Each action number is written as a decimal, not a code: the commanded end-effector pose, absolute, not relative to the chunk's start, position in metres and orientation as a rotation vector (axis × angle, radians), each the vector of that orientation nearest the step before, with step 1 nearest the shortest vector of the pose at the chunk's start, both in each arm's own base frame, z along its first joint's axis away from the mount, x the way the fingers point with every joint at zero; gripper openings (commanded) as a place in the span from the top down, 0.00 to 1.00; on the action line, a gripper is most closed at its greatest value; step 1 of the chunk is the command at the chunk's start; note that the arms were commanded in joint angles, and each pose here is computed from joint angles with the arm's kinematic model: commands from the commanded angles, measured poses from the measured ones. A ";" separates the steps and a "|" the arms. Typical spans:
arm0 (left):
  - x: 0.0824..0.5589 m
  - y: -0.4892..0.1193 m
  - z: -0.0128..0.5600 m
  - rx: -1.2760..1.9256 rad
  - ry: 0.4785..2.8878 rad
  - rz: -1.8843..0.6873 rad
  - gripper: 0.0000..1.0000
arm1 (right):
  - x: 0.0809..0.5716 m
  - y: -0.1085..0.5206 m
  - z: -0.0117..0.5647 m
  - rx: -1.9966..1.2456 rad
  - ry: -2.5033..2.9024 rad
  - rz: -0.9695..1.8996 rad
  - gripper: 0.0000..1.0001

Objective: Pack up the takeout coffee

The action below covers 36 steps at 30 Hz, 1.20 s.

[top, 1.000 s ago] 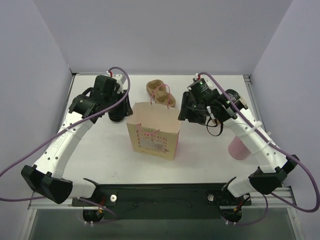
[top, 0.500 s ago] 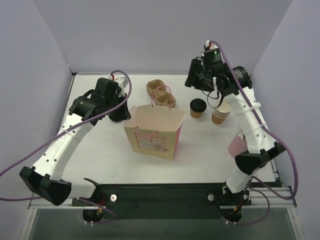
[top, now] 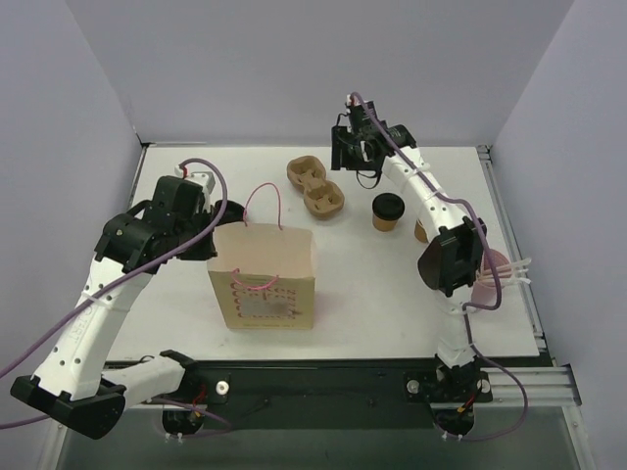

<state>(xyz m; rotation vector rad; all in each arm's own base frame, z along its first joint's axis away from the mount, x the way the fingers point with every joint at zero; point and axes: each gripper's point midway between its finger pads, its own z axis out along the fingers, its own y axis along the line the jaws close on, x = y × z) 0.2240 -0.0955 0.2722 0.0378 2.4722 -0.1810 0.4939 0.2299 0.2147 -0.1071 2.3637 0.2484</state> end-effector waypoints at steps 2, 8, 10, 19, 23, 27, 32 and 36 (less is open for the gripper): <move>0.220 -0.074 0.264 -0.006 2.461 -0.061 1.00 | 0.513 0.269 0.208 -0.272 2.266 0.297 0.45; 0.215 -0.077 0.258 -0.008 2.478 -0.086 1.00 | 0.535 0.289 0.174 -0.284 2.246 0.317 0.45; 0.214 -0.078 0.255 -0.005 2.490 -0.092 1.00 | 0.545 0.296 0.162 -0.268 2.231 0.317 0.45; 0.213 -0.087 0.264 -0.004 2.471 -0.174 1.00 | 0.562 0.301 0.117 -0.223 2.231 0.248 0.46; 0.212 -0.087 0.265 -0.001 2.463 -0.175 1.00 | 0.566 0.306 0.105 -0.240 2.211 0.252 0.47; 0.211 -0.087 0.262 -0.001 2.471 -0.175 1.00 | 0.571 0.310 0.106 -0.258 2.180 0.262 0.48; 0.211 -0.086 0.265 -0.011 2.458 -0.176 1.00 | 0.574 0.311 0.101 -0.252 2.182 0.270 0.50; 0.213 -0.089 0.266 -0.009 2.457 -0.194 1.00 | 0.572 0.312 0.090 -0.246 2.204 0.277 0.50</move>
